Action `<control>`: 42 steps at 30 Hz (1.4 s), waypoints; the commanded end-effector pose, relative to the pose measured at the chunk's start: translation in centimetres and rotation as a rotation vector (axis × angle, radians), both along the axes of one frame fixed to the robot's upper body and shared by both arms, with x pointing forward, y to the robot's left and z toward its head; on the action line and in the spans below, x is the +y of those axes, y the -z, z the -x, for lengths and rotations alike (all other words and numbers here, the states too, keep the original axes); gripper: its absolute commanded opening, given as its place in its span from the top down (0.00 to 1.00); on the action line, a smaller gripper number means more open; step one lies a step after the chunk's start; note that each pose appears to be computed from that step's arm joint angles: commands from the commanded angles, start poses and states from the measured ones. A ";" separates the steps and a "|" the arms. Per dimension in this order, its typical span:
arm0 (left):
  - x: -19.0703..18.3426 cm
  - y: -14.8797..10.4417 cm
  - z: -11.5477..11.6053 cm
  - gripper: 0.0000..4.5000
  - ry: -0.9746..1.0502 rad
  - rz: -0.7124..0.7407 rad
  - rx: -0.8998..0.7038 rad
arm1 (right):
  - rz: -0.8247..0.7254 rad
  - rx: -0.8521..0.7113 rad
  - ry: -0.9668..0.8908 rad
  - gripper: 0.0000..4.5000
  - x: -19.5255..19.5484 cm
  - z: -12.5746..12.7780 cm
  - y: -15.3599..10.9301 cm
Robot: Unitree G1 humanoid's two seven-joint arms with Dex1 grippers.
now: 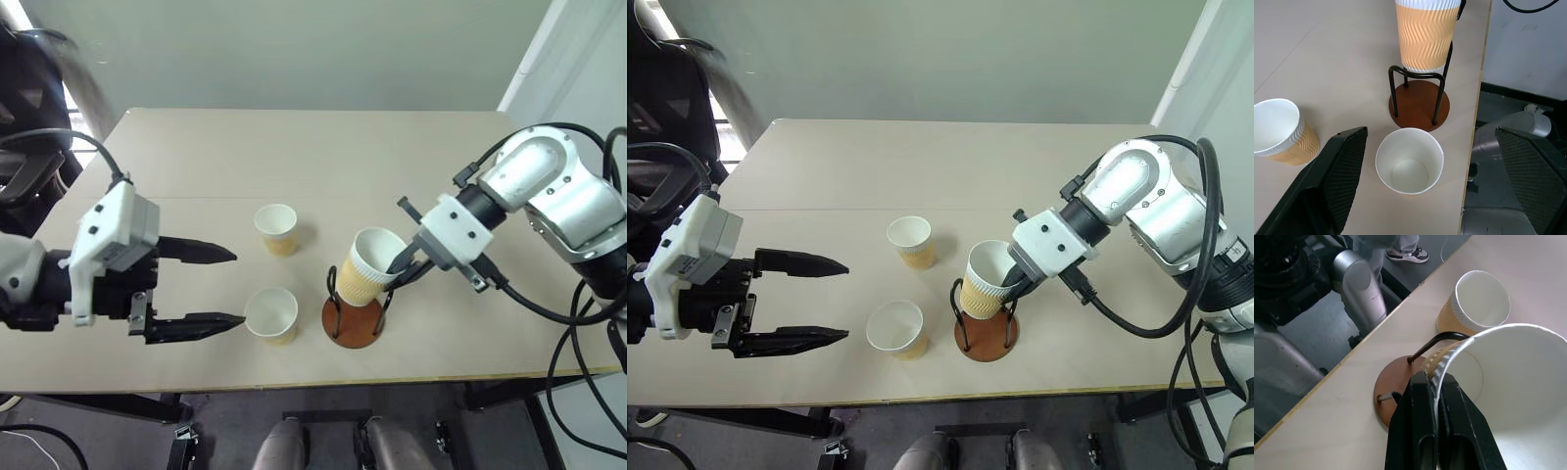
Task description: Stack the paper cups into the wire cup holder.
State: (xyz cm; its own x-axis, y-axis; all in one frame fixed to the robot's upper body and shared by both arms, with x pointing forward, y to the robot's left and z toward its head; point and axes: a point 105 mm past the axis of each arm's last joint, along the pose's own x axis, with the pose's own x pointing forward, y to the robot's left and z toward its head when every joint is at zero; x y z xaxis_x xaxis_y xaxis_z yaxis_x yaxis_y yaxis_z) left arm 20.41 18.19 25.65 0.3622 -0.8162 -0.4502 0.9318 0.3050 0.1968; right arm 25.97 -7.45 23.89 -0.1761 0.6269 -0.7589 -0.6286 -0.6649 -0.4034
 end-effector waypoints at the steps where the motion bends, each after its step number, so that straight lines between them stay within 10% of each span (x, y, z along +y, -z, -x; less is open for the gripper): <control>1: 0.1 -0.7 0.2 0.00 -0.008 -0.014 -0.040 | -0.009 -0.030 -0.017 0.96 0.1 0.2 -0.5; 14: 0.0 -0.3 0.3 0.00 0.031 -0.056 -0.013 | -0.024 -0.097 0.063 0.04 -0.7 -1.7 -1.4; 22: 0.1 3.9 -0.8 0.00 0.179 -0.335 0.048 | -0.209 -0.067 0.321 0.02 -5.3 -2.9 -6.6; 42: -2.7 6.6 -2.7 0.00 0.528 -0.467 0.081 | -0.220 -0.120 0.572 0.02 -8.8 -1.2 -6.0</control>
